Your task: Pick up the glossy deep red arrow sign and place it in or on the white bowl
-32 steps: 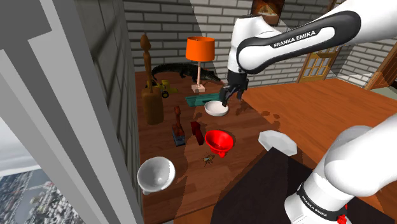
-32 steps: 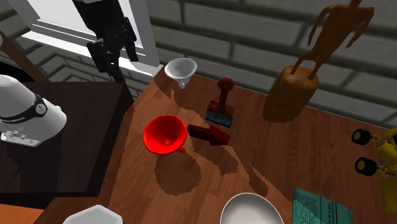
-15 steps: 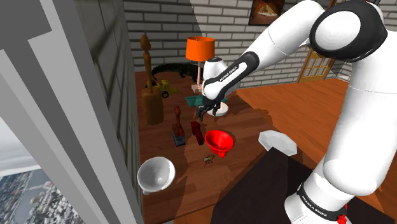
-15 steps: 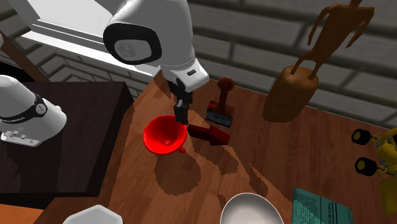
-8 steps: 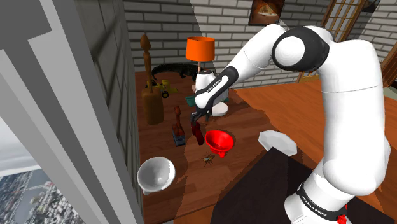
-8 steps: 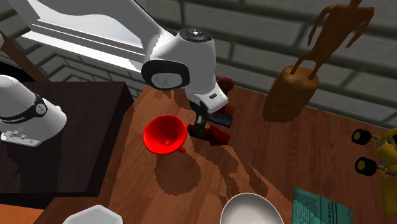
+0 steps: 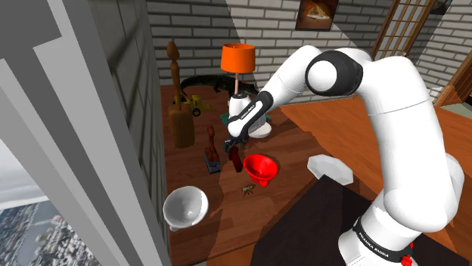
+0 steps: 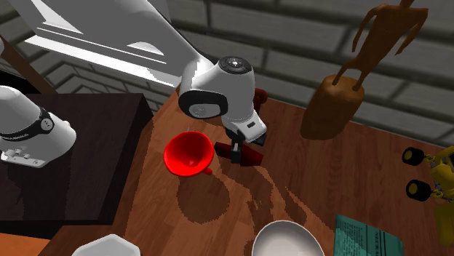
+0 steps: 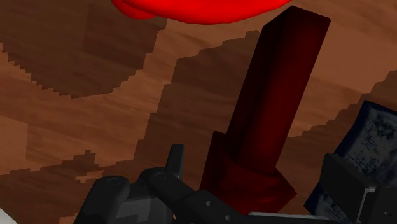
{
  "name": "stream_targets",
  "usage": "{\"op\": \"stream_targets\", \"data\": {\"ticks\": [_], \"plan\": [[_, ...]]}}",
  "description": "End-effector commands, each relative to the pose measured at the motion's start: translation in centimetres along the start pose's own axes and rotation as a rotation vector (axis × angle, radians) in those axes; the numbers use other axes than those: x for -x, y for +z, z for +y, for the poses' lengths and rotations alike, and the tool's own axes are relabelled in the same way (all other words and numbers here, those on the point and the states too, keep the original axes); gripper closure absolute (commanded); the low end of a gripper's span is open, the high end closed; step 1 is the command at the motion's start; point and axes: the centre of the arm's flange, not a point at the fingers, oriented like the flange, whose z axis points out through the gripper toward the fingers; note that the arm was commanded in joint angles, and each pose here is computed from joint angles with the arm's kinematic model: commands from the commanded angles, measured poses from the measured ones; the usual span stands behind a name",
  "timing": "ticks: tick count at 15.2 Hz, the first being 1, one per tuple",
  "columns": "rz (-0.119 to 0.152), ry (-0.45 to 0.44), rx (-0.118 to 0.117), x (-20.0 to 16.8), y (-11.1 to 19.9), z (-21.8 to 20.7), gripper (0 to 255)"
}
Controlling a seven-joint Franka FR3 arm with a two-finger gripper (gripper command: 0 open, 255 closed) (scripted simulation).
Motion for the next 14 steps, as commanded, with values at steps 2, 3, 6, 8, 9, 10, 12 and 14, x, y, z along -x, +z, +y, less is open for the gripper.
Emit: {"op": "stream_targets", "data": {"ticks": [2,3,6,8,9,10,12,14], "plan": [[0.000,0.000,0.000,0.01,1.28,0.02,0],[0.000,0.000,0.000,0.01,1.28,0.02,0],[0.000,0.000,0.000,0.01,1.28,0.02,0],[0.000,0.000,0.000,0.01,1.28,0.02,0],[0.000,0.000,0.000,0.01,1.27,0.02,0],[0.000,0.000,0.000,0.01,1.27,0.02,255],[0.000,0.000,0.000,0.01,1.27,0.02,255],[0.000,0.000,0.000,0.01,1.28,0.02,255]]}}
